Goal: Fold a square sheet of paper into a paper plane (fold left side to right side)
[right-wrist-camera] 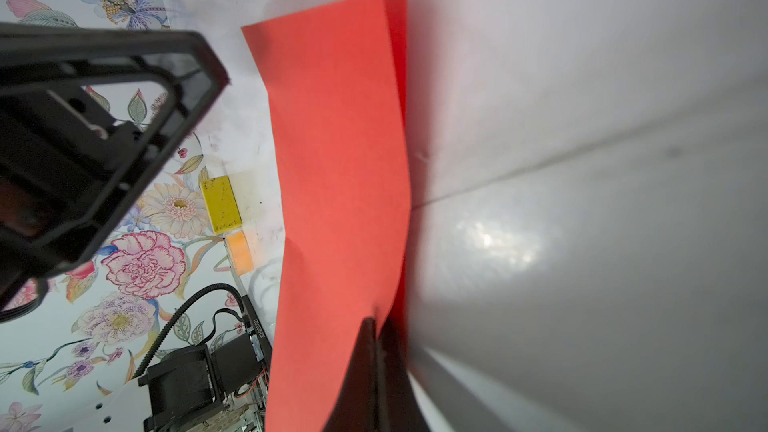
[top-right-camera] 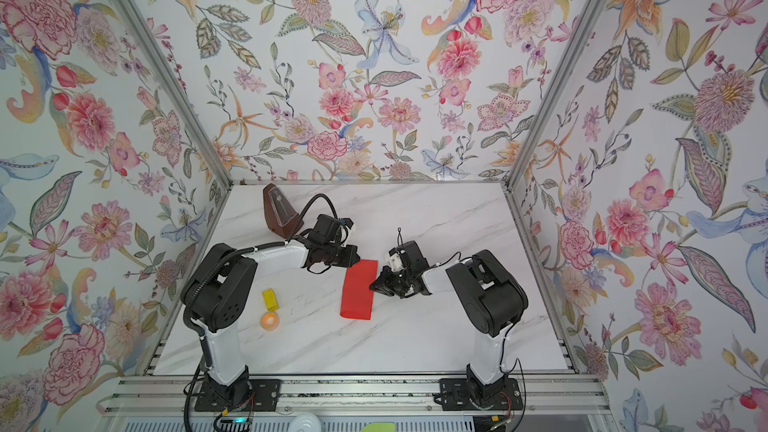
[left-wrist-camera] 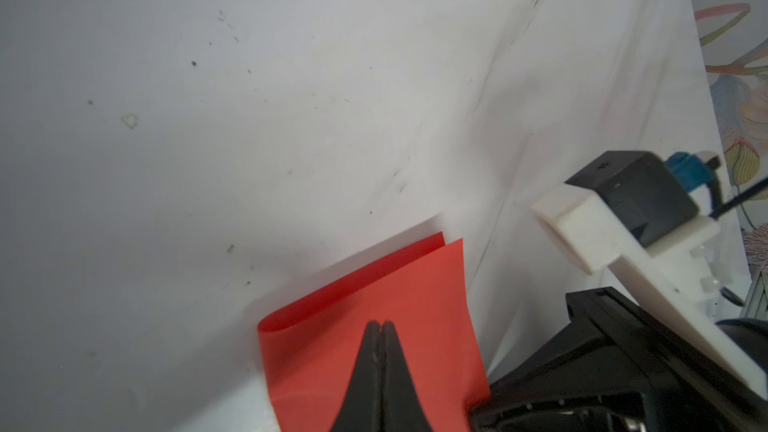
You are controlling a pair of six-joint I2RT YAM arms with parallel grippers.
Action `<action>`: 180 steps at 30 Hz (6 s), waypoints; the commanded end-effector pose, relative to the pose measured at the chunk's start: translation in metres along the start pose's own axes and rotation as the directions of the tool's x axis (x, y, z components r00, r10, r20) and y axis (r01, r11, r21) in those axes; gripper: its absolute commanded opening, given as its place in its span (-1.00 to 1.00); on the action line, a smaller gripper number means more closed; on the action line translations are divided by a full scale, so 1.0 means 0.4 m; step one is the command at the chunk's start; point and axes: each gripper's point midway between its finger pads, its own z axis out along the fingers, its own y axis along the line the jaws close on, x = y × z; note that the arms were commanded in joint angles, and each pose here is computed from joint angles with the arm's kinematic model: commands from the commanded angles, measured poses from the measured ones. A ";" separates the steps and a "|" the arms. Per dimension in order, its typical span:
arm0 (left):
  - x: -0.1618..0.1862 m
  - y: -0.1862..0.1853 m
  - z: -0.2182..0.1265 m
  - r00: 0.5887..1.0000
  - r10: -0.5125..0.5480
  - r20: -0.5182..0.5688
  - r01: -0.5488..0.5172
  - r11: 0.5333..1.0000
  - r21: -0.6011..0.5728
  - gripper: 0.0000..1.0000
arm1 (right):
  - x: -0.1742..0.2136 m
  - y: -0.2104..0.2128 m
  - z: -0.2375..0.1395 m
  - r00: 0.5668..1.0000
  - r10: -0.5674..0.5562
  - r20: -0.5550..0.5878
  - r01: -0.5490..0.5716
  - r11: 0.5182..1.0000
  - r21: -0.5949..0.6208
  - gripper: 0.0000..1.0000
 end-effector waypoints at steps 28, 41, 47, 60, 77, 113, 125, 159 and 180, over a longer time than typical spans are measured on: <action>0.133 0.064 -0.146 0.998 -0.036 -0.055 0.032 0.997 -0.069 -1.00 | 0.067 -0.125 0.004 0.995 0.090 -0.044 -0.081 0.981 0.173 -1.00; 0.243 -0.078 -0.123 0.993 0.018 -0.119 -0.016 1.000 0.015 -1.00 | 0.062 -0.123 0.010 0.995 0.090 -0.047 -0.081 0.982 0.172 -1.00; 0.289 -0.048 -0.098 0.986 0.021 -0.166 -0.022 1.000 -0.004 -1.00 | 0.063 -0.122 0.008 0.995 0.087 -0.048 -0.078 0.982 0.173 -1.00; 0.386 0.089 -0.133 0.975 -0.049 -0.218 -0.001 0.976 -0.220 -1.00 | 0.066 -0.123 0.004 0.995 0.087 -0.049 -0.077 0.981 0.176 -1.00; 0.229 -0.056 -0.184 0.998 -0.064 -0.008 0.064 0.997 0.039 -1.00 | 0.063 -0.120 0.005 0.995 0.084 -0.044 -0.075 0.982 0.172 -1.00; 0.331 0.051 -0.183 0.989 -0.052 -0.136 0.038 0.994 -0.103 -1.00 | 0.068 -0.124 -0.001 0.995 0.085 -0.044 -0.076 0.980 0.182 -1.00; 0.314 -0.110 -0.150 0.989 -0.015 -0.146 0.024 0.998 0.064 -1.00 | 0.066 -0.124 0.003 0.995 0.088 -0.044 -0.079 0.981 0.177 -1.00; 0.278 -0.126 -0.238 0.994 0.058 -0.095 -0.055 0.998 0.041 -1.00 | 0.063 -0.108 -0.003 0.992 0.116 -0.046 -0.107 0.979 0.173 -1.00; 0.347 -0.276 -0.116 0.823 0.554 -0.126 -0.565 0.821 -0.079 -0.13 | 0.050 -0.078 -0.018 0.959 0.279 -0.048 -0.264 0.943 0.202 -1.00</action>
